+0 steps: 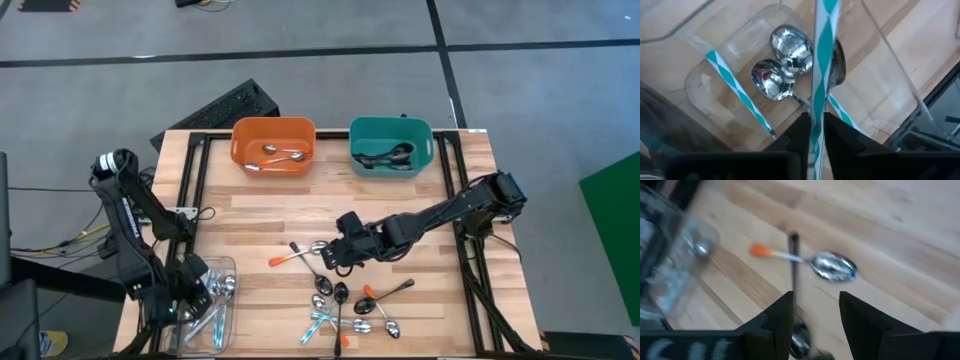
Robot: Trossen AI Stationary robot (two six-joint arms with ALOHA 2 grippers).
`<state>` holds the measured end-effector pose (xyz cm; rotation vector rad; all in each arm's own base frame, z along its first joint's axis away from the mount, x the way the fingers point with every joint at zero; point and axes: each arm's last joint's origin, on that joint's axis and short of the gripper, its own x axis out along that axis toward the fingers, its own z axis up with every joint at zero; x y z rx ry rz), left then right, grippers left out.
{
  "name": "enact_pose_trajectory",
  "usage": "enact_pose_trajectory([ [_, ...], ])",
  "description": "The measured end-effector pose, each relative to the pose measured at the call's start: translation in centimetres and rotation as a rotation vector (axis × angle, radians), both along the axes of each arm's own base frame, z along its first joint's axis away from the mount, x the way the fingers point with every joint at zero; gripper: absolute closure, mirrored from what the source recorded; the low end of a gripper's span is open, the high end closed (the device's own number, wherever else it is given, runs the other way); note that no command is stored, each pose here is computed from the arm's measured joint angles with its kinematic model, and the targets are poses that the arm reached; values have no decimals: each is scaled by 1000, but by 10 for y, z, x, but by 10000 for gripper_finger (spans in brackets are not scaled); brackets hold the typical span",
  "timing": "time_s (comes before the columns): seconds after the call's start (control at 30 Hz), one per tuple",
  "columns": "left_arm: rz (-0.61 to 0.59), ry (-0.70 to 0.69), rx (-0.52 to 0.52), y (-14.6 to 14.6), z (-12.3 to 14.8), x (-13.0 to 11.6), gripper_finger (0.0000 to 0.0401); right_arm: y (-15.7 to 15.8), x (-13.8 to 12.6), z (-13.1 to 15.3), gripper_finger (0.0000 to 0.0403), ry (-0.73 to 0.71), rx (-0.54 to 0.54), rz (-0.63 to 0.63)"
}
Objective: Sort silverware by color (type)
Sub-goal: Put the green spoon into the transparent bin, then put the black spoon into the blue bin
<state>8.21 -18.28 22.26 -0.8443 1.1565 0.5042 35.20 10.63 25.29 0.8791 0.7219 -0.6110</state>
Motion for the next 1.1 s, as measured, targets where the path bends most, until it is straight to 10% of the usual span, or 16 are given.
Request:
enact_pose_trajectory([
  [0.47,-160,-246,8,18,34,1,236,34,-34,-13,226,344,222,239],
  [0.83,-253,-572,218,59,70,5,250,100,-89,-47,226,563,-140,894],
  [1.1,-187,-585,270,74,75,21,251,113,-90,-79,226,640,-134,982],
])
